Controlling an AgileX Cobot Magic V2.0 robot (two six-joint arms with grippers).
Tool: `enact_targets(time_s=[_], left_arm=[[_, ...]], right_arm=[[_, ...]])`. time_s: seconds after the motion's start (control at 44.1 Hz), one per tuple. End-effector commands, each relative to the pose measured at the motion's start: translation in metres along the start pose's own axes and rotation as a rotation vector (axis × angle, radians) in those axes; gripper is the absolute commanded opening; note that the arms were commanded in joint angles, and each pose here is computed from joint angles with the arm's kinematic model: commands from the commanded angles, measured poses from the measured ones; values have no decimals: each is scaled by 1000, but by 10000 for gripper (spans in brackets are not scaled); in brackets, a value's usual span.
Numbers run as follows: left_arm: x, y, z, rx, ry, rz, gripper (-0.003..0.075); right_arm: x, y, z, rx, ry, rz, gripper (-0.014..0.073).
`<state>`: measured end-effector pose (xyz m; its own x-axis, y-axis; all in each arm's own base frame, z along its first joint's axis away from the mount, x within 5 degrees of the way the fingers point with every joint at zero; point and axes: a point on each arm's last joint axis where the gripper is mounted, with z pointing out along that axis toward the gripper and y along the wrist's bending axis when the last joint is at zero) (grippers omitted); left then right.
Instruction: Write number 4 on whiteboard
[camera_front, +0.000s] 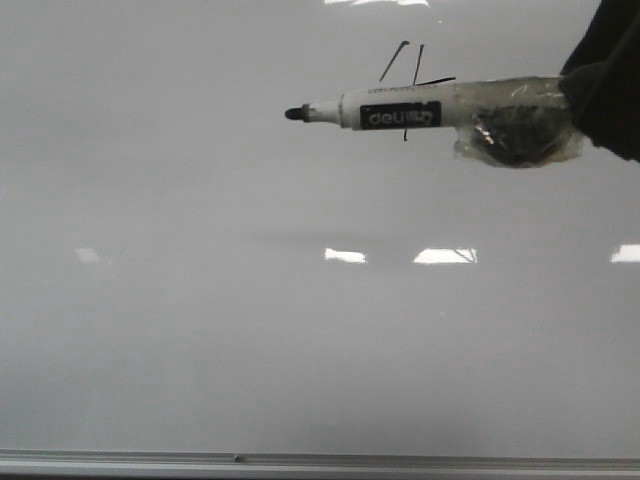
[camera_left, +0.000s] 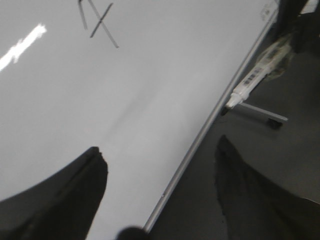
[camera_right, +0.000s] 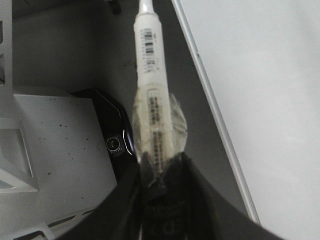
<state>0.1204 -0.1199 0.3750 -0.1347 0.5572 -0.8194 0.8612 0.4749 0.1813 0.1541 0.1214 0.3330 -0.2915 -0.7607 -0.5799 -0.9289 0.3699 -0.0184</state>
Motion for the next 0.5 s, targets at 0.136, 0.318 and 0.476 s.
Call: enact_targets(time_s=[0.136,0.318,0.476], left_arm=[[-27,-26,29,189,15,100,533],[-42,-36,64,266,70,140,533],[-52,-38,93,294,107,152,533]], right_arm=[[-12,6,-11,5,-87,-57,-62],[-12,6,-11,5,-87,-57,-62],[-12,6,-11,5,-87,-57,-62]])
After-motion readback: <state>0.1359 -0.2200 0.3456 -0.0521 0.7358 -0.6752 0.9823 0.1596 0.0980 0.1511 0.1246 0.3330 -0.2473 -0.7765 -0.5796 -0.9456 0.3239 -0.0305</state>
